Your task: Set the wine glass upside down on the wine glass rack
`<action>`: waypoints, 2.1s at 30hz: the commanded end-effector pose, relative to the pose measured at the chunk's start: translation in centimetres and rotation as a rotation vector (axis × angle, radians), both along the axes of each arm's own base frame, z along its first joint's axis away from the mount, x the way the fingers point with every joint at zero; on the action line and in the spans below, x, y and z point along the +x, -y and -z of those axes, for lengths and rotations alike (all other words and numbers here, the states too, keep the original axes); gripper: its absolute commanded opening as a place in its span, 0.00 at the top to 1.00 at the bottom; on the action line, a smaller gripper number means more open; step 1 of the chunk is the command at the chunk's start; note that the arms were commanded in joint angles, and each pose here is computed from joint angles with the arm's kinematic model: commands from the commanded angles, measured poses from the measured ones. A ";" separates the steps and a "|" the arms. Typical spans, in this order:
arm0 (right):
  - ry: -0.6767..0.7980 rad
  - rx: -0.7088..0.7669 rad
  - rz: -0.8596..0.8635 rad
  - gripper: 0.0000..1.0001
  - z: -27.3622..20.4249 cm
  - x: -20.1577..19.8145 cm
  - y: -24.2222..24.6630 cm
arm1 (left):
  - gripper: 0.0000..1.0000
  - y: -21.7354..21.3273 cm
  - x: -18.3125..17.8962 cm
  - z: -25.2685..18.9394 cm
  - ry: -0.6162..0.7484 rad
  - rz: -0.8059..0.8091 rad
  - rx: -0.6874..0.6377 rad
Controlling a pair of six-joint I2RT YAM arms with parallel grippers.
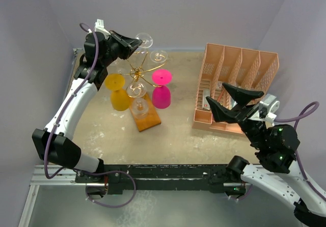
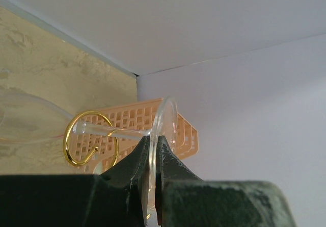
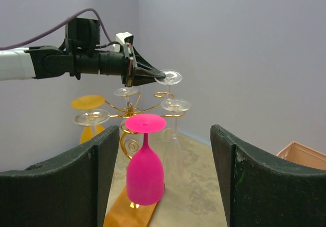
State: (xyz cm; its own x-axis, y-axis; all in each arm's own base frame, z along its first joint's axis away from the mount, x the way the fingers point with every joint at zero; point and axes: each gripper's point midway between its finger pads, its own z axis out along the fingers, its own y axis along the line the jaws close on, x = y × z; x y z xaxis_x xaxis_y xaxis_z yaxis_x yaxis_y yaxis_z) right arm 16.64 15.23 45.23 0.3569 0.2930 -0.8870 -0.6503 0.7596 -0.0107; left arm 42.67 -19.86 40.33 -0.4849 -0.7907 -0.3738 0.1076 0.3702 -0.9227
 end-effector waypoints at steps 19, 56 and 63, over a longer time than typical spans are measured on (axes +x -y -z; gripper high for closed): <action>0.007 0.042 0.018 0.26 -0.7 -0.2 0.8 | 1.00 -4.6 -0.4 -0.5 0.024 -0.176 0.170; -0.047 0.061 0.073 0.26 -0.5 0.4 1.9 | 0.59 -7.3 -4.8 -4.2 0.097 -0.175 0.344; -0.264 0.030 0.220 0.26 3.3 3.1 3.0 | 0.57 -10.8 -10.6 -2.5 0.098 -0.211 0.585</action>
